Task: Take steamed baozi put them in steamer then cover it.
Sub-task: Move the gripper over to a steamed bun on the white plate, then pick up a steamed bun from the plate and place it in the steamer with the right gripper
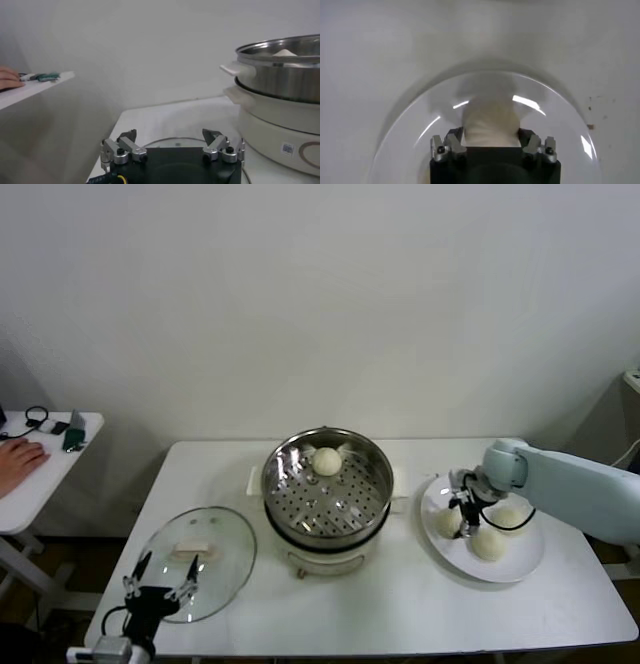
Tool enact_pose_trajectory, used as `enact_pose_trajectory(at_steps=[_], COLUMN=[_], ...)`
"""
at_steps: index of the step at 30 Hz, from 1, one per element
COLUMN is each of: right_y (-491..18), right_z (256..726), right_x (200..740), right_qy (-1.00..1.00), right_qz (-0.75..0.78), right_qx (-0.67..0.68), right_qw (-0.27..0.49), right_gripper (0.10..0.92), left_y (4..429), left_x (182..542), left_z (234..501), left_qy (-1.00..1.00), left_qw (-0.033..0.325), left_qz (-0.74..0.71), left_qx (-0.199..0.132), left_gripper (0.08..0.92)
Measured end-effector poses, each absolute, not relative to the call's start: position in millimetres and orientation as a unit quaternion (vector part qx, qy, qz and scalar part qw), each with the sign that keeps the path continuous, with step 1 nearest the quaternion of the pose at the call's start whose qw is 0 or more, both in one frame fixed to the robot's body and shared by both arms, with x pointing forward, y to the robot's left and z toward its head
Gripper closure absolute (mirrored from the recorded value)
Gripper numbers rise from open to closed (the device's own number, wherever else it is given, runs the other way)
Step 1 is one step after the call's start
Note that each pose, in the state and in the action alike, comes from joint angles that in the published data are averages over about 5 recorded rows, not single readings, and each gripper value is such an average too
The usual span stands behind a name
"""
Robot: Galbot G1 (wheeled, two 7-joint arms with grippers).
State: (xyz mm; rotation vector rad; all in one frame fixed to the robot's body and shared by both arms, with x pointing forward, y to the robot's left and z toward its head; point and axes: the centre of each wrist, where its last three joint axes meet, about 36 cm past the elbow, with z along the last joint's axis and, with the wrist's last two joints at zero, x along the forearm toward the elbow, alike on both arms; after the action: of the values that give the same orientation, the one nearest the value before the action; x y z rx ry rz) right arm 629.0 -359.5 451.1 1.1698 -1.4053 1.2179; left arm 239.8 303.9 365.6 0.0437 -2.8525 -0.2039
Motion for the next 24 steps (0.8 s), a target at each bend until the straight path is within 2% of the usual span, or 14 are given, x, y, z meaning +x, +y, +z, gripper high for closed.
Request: enact_pose_trajectory(at_steps=[5, 9, 17, 21, 24], right_y=[-363.9, -364.5, -337.2, -300.9, -265.2], right_z=[464.5, 499.0, 625.6, 688.7, 718.9], right_x=[631.1, 640.9, 668.2, 669.9, 663.7], right_qy=[-0.573, -0.578, -0.592, -0.601, -0.602], right_qz=[0.491, 0.496, 0.526, 0.538, 0.542], right_qx=[0.478, 0.479, 0.477, 0.484, 0.497], right_qw=[0.450, 0.437, 0.382, 0.339, 0.310], right_gripper=[0.337, 0.337, 0.335, 0.335, 0.335], left_y=[306.6, 307.7, 307.5, 307.1, 307.3], left_x=[239.9, 240.2, 242.3, 243.3, 243.5], left_z=[368.2, 370.7, 373.9, 375.6, 376.5], left_qy=[-0.988, -0.988, -0.989, -0.989, -0.989], left_qw=[0.137, 0.134, 0.129, 0.127, 0.126], left_qz=[-0.073, -0.074, -0.075, -0.074, -0.073], left_qx=[0.017, 0.017, 0.013, 0.011, 0.011], left_gripper=[0.177, 0.177, 0.177, 0.177, 0.177])
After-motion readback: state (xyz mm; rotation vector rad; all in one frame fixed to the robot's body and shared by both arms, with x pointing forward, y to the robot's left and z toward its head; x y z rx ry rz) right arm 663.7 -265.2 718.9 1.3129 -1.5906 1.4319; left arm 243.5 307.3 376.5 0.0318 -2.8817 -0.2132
